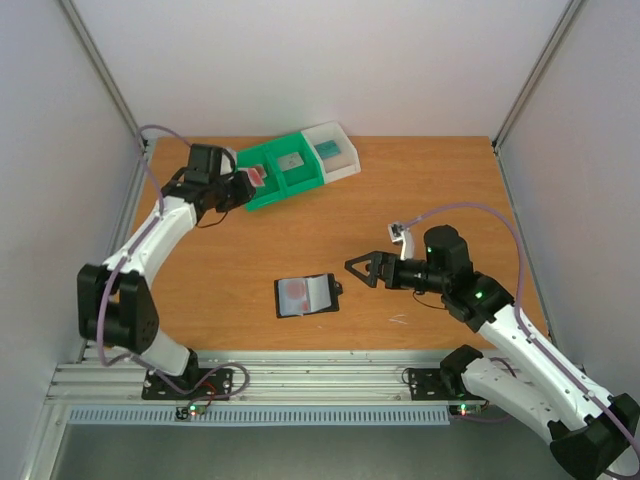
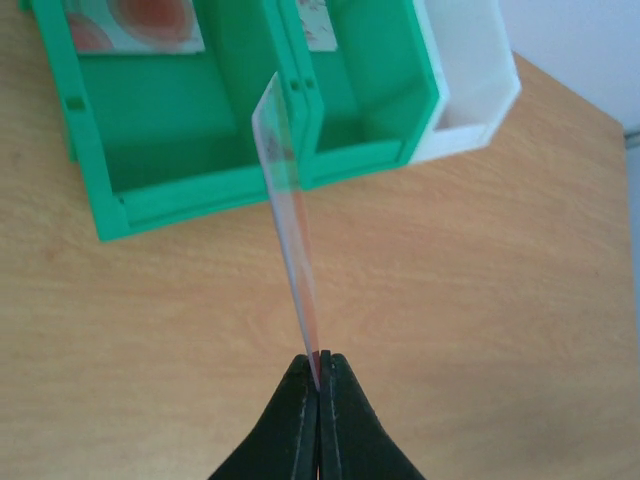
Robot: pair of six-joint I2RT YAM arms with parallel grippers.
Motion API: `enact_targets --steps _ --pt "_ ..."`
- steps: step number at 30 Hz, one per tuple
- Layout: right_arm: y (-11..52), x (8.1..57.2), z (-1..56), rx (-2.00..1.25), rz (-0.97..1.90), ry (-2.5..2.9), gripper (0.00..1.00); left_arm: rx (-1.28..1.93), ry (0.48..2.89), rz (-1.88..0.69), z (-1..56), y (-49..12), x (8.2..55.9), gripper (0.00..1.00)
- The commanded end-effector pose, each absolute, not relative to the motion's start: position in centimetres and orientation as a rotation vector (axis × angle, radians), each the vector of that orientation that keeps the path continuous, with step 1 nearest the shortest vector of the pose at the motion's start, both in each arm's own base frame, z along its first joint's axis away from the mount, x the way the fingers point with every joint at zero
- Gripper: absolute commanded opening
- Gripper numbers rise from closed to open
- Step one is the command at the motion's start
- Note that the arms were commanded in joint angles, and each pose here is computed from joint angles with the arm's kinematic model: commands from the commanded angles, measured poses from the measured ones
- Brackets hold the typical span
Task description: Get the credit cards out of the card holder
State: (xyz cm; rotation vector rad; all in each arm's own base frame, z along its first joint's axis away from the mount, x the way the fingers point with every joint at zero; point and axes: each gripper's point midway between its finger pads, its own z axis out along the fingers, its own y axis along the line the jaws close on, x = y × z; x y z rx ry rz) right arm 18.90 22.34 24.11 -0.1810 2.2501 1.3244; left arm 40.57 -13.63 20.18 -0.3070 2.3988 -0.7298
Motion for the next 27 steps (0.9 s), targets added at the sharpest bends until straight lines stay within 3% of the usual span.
enact_targets --steps 1,16,27 --pt "22.9 19.2 26.0 -0.219 1.348 2.207 0.99 -0.322 2.417 -0.681 19.6 -12.5 44.0 0.0" --pt "23.2 19.2 27.8 -0.236 1.375 2.165 0.98 -0.425 2.493 -0.538 15.2 -10.9 52.2 0.01" --pt "22.9 19.6 27.8 -0.24 1.304 2.203 0.98 -0.461 2.531 -0.546 11.9 -11.2 54.7 0.0"
